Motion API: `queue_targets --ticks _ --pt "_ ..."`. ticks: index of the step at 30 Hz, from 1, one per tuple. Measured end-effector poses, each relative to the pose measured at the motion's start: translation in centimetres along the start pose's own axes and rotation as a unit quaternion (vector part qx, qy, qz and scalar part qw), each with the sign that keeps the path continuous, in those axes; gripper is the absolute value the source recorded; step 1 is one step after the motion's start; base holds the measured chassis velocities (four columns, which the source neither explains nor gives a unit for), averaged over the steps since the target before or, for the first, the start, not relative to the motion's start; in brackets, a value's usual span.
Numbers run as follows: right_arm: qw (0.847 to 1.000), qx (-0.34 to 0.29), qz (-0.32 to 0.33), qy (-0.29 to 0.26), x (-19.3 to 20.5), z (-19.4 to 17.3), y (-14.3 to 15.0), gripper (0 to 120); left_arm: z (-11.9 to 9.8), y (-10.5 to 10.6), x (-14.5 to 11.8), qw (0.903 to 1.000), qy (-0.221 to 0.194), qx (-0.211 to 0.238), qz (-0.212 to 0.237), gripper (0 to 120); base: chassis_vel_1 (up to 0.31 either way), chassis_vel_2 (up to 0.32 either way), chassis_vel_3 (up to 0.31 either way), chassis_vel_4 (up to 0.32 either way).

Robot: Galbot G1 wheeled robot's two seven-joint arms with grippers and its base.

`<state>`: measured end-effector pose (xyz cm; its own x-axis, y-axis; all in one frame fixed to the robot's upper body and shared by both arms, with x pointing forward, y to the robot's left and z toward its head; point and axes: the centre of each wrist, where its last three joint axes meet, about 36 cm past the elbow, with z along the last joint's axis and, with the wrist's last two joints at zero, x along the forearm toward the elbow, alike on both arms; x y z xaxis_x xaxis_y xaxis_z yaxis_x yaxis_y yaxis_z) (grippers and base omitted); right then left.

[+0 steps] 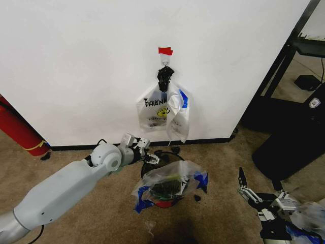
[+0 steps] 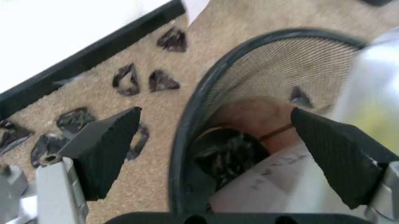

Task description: Pick up the garbage bag from the wall and place it over the trash bin.

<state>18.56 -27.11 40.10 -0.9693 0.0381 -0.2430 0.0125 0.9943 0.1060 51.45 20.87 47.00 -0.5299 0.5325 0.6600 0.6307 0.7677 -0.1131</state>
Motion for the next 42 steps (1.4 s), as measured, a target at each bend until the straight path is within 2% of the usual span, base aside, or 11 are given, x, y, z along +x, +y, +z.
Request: queue_targets --ticks 5,11,12,15,19,20,24,29,35,42 --pt "1.000 0.004 0.001 -0.004 0.3 -0.2 0.1 100 0.7 0.3 -1.2 0.9999 0.006 0.005 -0.010 88 0.000 0.000 0.000 0.000" --pt "1.000 -0.003 0.008 -0.002 0.5 0.0 0.4 100 1.1 1.0 -1.5 0.9994 0.008 0.032 -0.011 65 0.000 0.000 0.000 0.000" --pt "1.000 -0.003 0.008 -0.002 0.5 0.0 0.4 100 1.1 1.0 -1.5 0.9994 0.008 0.032 -0.011 65 0.000 0.000 0.000 0.000" --pt "1.000 -0.010 0.011 -0.004 0.2 -0.1 0.9 100 1.2 1.4 -1.8 0.9989 0.016 0.042 -0.010 51 0.000 0.000 0.000 0.000" --pt "1.000 -0.016 0.015 -0.003 0.2 -0.2 1.1 100 1.2 1.6 -2.1 0.9987 0.021 0.046 -0.009 36 0.000 0.000 0.000 0.000" --pt "1.000 -0.016 0.015 -0.003 0.2 -0.2 1.1 100 1.2 1.6 -2.1 0.9987 0.021 0.046 -0.009 36 0.000 0.000 0.000 0.000" --pt "1.000 -0.016 0.017 -0.003 0.2 -0.3 0.8 100 1.2 1.7 -2.4 0.9986 0.024 0.046 -0.011 16 0.000 0.000 0.000 0.000" --pt "1.000 -0.016 0.016 -0.003 0.1 -0.4 0.8 100 1.3 1.4 -2.4 0.9986 0.025 0.045 -0.014 2 0.000 0.000 0.000 0.000" --pt "1.000 -0.016 0.019 -0.001 -0.1 -0.2 0.8 100 1.3 0.7 -1.8 0.9982 0.032 0.046 -0.024 1 0.000 0.000 0.000 0.000" --pt "1.000 -0.016 0.020 0.003 -0.2 -0.1 0.8 100 0.9 -0.4 0.9 0.9936 0.009 0.099 -0.054 1 0.000 0.000 0.000 0.000"
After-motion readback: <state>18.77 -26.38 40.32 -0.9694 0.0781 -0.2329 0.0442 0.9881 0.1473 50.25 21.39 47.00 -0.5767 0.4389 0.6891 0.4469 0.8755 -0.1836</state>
